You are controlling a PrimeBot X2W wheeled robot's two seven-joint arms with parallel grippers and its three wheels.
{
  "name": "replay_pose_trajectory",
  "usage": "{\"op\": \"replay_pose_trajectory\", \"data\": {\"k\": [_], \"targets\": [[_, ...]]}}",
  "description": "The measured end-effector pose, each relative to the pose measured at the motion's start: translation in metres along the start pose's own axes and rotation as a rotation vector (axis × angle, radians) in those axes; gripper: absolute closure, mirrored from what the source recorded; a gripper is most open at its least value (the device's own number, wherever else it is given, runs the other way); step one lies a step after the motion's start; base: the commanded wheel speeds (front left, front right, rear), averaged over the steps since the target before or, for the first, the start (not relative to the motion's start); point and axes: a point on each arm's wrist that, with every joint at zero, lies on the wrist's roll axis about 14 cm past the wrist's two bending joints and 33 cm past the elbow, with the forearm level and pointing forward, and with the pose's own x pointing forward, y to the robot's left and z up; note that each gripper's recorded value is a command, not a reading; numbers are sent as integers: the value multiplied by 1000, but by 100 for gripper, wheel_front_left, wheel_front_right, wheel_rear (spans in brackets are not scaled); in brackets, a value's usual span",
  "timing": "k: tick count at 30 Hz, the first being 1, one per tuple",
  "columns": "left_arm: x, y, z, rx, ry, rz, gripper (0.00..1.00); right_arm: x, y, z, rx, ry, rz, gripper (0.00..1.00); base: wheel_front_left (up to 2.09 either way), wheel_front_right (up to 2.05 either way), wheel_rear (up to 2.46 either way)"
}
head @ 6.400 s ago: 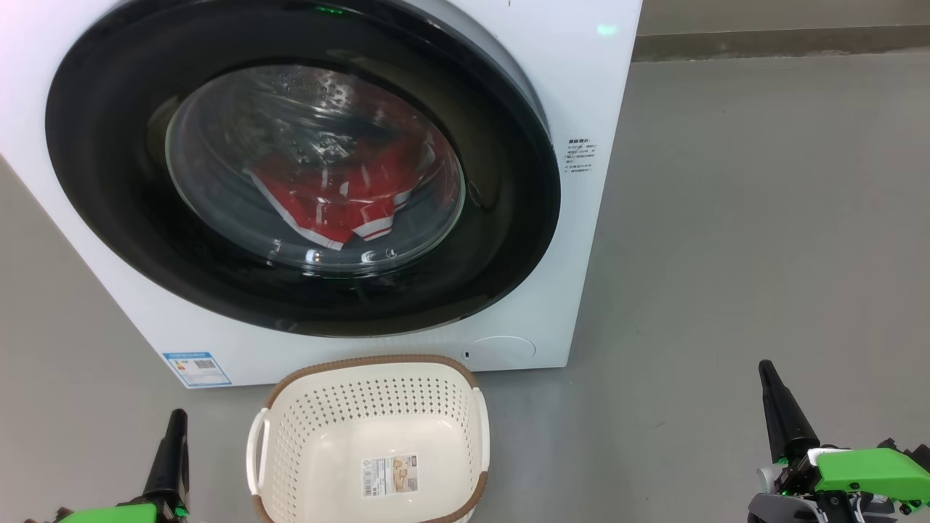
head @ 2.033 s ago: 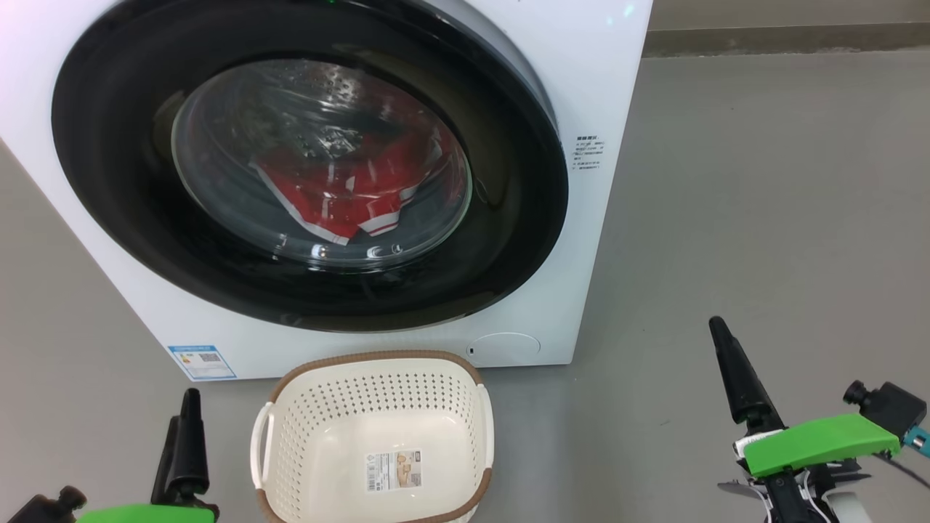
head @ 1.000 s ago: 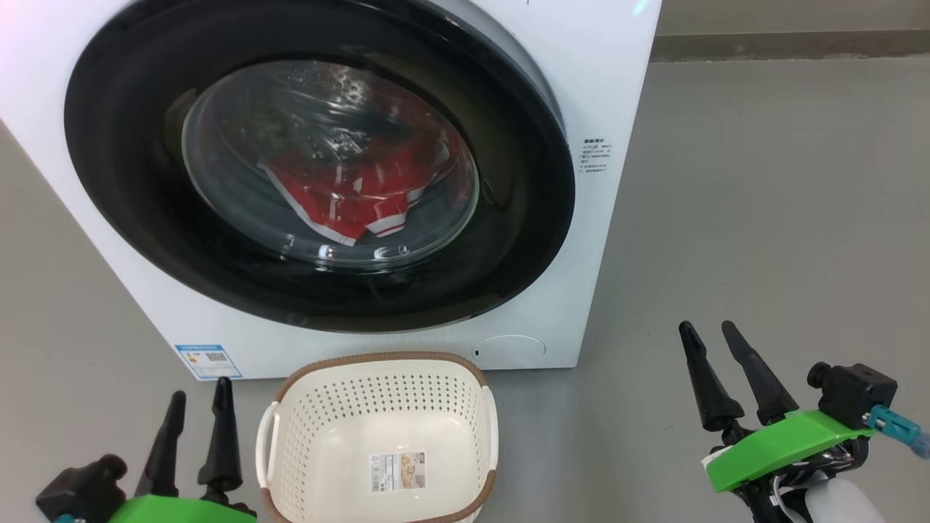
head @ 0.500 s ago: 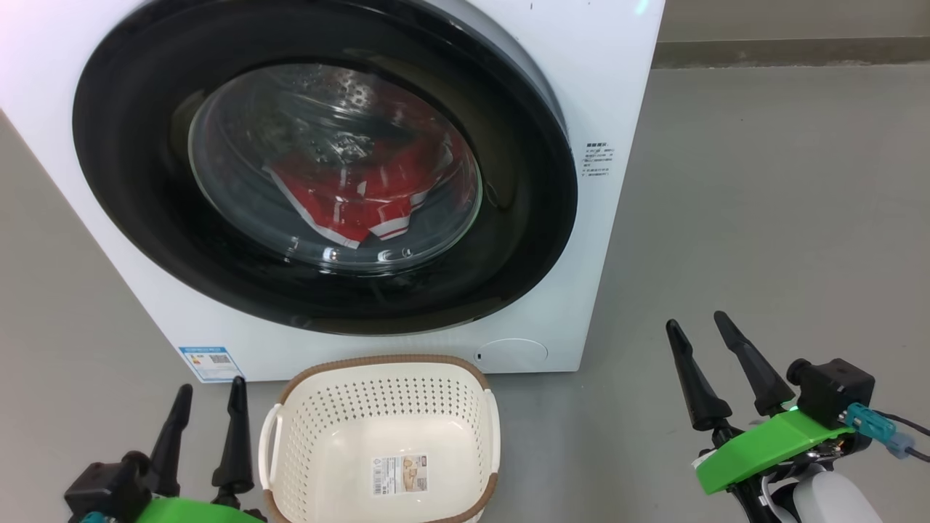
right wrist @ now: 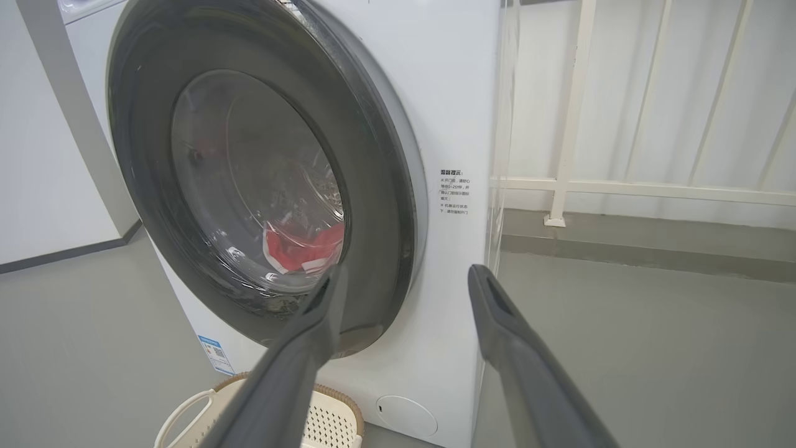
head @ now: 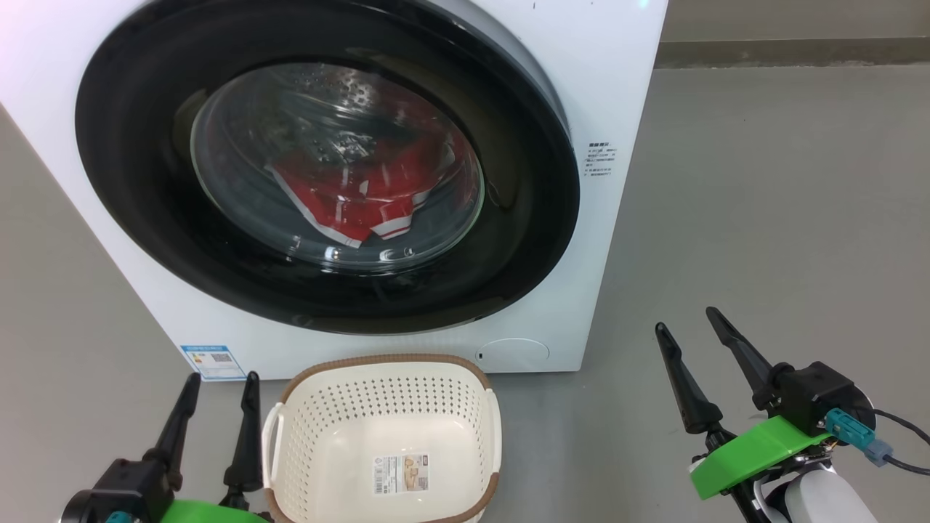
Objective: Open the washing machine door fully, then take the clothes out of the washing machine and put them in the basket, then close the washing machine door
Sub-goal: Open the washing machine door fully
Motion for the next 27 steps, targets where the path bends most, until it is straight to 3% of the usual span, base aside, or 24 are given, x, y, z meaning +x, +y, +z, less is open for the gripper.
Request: {"op": "replay_pose_trajectory", "data": {"k": [27], "targets": [[1,0,-3,5,6,2,0,2,-2,-2,-12,3,-4,0,0,0,0]]}}
